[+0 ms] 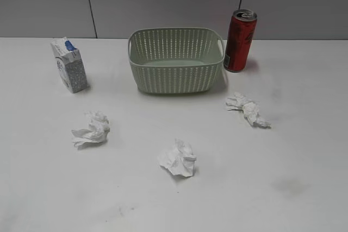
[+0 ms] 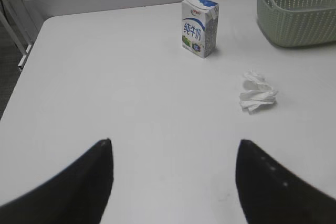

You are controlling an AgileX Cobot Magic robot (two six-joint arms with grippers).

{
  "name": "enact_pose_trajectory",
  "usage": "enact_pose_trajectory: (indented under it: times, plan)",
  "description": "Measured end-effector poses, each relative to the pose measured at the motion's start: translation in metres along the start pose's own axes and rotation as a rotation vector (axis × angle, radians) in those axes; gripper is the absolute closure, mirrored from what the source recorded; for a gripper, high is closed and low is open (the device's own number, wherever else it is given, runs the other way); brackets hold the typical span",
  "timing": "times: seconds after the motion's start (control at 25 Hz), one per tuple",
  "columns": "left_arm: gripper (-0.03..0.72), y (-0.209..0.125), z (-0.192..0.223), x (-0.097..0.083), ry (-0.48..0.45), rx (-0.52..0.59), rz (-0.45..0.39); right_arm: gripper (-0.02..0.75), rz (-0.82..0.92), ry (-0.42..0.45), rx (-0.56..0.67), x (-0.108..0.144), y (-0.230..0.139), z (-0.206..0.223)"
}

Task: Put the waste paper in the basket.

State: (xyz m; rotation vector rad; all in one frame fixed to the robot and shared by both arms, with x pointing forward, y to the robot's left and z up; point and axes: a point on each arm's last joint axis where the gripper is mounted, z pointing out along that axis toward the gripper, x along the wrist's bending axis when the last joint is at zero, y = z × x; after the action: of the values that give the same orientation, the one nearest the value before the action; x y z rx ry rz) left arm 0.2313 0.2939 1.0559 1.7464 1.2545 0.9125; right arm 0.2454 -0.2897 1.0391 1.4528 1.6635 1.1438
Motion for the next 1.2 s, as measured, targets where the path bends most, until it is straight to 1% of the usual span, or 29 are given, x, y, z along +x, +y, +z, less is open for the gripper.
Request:
enact_pose_trajectory:
  times: [0.92, 1.04, 1.2]
  plan:
    - [0.137, 0.000, 0.000, 0.000, 0.000, 0.000, 0.000, 0.147, 0.000, 0.000, -0.001, 0.000, 0.000, 0.000]
    - [0.137, 0.000, 0.000, 0.000, 0.000, 0.000, 0.000, 0.147, -0.002, 0.000, -0.033, 0.000, 0.005, -0.002]
    - [0.137, 0.000, 0.000, 0.000, 0.000, 0.000, 0.000, 0.147, -0.038, -0.004, -0.131, 0.000, 0.023, 0.001]
